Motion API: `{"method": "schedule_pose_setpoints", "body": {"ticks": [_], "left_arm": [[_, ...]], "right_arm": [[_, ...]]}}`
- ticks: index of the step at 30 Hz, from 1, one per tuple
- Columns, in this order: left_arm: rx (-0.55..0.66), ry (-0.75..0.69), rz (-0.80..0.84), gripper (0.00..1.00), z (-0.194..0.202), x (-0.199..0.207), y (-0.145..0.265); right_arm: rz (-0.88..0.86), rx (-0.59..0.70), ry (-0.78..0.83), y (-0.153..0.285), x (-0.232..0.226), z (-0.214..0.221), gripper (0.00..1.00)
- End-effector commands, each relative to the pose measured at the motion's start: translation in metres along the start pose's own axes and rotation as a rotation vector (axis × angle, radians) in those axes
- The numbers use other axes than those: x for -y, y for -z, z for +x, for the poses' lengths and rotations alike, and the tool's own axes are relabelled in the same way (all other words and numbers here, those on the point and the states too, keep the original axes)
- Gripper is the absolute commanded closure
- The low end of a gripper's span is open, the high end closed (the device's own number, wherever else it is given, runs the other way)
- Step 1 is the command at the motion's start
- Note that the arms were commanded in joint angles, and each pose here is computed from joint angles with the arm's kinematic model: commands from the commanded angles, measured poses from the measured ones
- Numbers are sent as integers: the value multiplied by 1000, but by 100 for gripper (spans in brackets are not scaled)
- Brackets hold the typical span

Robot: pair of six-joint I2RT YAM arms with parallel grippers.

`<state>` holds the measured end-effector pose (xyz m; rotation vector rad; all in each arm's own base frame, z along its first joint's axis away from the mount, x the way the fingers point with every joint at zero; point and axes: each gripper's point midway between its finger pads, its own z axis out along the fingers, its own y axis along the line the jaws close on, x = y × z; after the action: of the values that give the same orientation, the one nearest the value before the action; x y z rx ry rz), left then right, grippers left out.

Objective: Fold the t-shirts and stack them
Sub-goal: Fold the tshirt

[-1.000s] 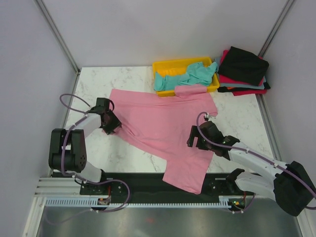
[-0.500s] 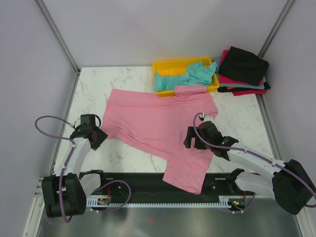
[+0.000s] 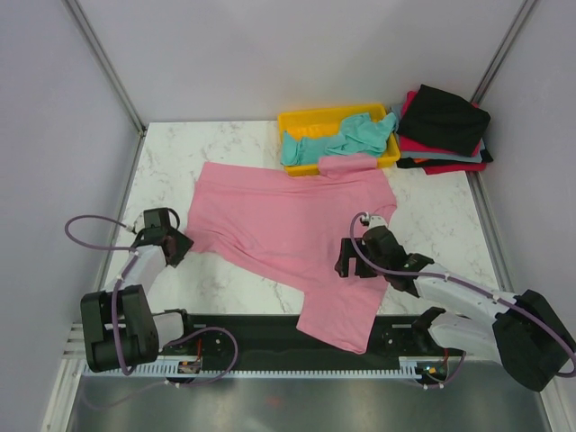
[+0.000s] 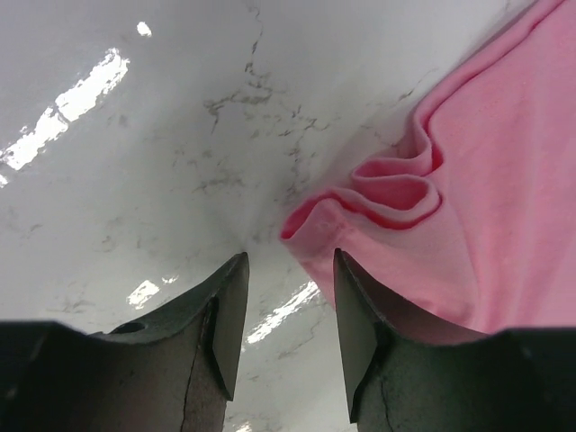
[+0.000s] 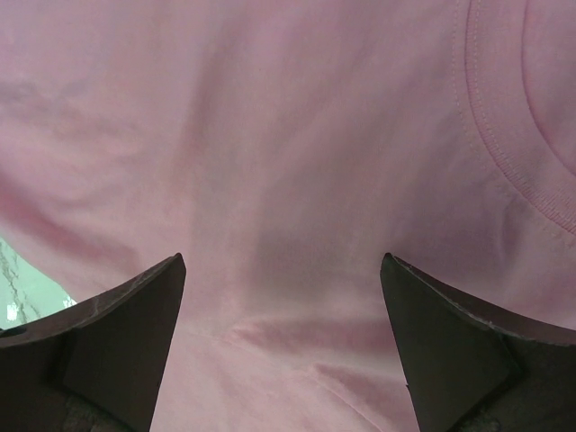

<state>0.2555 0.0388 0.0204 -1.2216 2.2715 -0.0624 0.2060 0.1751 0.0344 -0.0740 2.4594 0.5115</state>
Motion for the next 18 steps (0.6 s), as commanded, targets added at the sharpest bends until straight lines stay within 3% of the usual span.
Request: {"method": "schedule_pose_setpoints", "body": {"ticks": [1,7,8,13,14,18], "left_arm": [[38,29,47,50,-3,6,-6],[39,15,24,52,-4,3,-12],[35,13,29,63,-4,5,-13],[0,-9,48,83,-2,13,-23],[-3,-14,50,97,-2,14,-24],[8,-25,96,98,-7,23,-13]], "right_arm": [[-16,10,23,-5,-2,0,2],[-14,2,32,-7,-2,0,2],[-15,3,34,-7,-2,0,2],[-21,3,25,-4,-3,1,2],[-12,-28,-2,-2,-2,7,2],[11,-60,-29,16,-11,14,2]]}}
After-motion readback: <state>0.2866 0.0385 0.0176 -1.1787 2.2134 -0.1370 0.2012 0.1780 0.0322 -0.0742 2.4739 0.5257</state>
